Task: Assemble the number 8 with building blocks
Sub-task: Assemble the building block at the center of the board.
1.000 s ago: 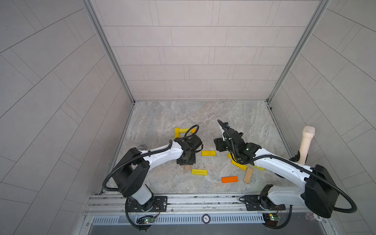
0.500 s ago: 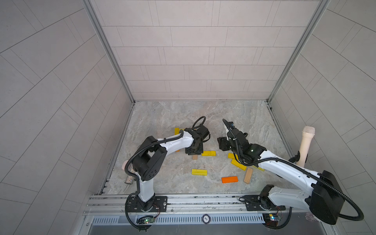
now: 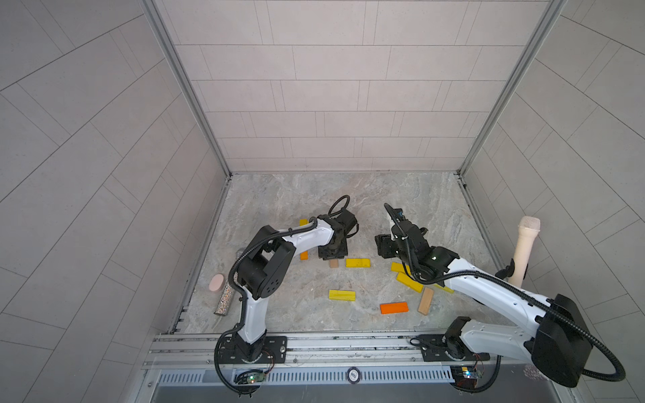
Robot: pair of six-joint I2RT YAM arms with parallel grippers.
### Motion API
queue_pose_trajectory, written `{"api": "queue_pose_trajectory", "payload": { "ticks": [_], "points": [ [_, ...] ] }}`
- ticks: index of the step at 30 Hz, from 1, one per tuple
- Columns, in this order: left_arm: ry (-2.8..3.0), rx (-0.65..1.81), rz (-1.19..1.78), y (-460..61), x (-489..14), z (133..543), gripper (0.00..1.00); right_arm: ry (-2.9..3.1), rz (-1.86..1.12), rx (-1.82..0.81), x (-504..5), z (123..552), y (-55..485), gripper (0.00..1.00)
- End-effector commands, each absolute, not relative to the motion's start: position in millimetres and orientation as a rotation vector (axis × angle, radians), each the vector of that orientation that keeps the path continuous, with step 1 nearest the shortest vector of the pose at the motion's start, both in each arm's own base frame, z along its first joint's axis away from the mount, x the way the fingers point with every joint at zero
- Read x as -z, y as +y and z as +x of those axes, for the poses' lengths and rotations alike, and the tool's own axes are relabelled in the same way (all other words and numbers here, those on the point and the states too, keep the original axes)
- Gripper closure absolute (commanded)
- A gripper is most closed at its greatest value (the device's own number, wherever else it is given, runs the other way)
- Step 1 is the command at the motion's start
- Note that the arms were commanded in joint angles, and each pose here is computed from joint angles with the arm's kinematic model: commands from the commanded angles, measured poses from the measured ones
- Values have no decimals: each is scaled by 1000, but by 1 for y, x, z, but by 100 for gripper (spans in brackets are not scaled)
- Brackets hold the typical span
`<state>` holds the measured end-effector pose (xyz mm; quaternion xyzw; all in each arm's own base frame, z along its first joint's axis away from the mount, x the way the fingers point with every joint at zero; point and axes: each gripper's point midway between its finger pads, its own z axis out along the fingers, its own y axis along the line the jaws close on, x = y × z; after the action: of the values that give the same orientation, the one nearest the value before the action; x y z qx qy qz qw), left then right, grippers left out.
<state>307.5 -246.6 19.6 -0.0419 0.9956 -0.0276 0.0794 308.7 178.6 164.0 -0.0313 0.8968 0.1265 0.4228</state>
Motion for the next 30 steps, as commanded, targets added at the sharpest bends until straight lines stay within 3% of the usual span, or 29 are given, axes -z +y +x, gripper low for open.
{"api": "queue_pose_trajectory", "payload": {
  "ticks": [1, 17, 30],
  "points": [
    [2957, 63, -124, -248, -21, 319, 67, 2256, -60, -311, -161, 308, 175, 37],
    [2955, 58, -125, -249, -16, 327, 66, 2263, -54, -318, -159, 308, 174, 37],
    [2953, 40, -130, -244, -17, 329, 57, 2266, -55, -313, -157, 308, 173, 37]
  ]
}}
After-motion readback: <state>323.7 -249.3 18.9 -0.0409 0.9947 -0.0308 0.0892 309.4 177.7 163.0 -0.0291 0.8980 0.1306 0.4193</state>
